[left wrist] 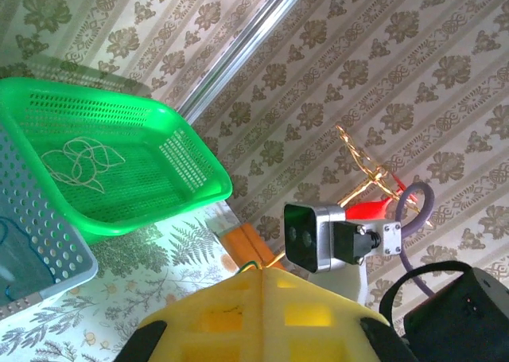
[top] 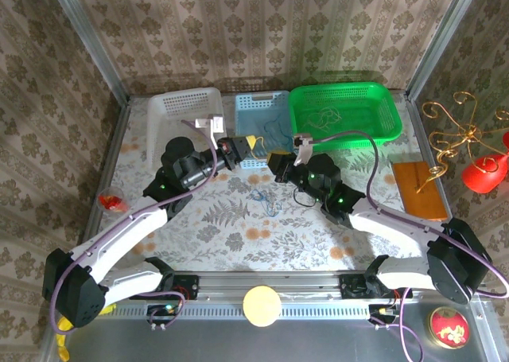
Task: Untangle the cables
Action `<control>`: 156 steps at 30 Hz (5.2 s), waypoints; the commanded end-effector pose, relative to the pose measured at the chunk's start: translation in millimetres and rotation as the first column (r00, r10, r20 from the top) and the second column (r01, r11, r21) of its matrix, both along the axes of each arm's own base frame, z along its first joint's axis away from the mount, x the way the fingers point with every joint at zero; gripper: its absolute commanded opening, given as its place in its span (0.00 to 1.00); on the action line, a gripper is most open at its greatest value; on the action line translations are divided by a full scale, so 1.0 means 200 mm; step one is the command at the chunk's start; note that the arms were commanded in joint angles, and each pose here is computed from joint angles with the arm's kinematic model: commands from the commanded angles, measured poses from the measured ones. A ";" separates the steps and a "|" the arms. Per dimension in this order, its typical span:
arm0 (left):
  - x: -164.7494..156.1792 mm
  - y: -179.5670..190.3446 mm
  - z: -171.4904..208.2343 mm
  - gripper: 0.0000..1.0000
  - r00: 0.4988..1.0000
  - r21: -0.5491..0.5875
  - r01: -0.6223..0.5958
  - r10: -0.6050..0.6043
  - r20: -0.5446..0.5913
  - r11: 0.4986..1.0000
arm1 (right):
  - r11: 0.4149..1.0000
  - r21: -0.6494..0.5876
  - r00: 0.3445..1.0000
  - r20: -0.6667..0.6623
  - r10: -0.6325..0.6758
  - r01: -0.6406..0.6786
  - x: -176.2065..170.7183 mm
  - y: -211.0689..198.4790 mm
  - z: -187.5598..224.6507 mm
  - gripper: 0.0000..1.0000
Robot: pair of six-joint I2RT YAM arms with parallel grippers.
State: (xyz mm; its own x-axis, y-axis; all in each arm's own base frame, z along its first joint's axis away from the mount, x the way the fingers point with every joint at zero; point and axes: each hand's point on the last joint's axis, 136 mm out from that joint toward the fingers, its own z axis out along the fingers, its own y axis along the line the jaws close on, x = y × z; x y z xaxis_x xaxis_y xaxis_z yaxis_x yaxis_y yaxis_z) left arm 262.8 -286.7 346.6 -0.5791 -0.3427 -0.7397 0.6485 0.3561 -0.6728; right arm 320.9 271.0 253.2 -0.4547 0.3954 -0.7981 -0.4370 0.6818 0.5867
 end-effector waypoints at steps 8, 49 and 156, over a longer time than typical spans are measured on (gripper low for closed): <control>0.05 0.08 0.22 0.00 0.996 -0.059 -0.015 0.020 0.091 0.998 | 1.000 0.002 0.996 -0.088 -0.030 0.030 -0.04 -0.06 -0.26 0.01; -0.18 0.10 -0.24 0.72 0.956 -0.098 0.050 -0.076 -0.283 0.994 | 0.998 -0.039 0.996 -0.082 0.044 -0.047 -0.01 0.04 -0.16 0.00; 1.14 1.06 -0.44 0.62 0.882 0.309 -0.428 0.467 -0.061 0.849 | 0.969 -0.228 0.959 -0.241 -0.151 0.096 -0.10 -0.27 -0.24 0.62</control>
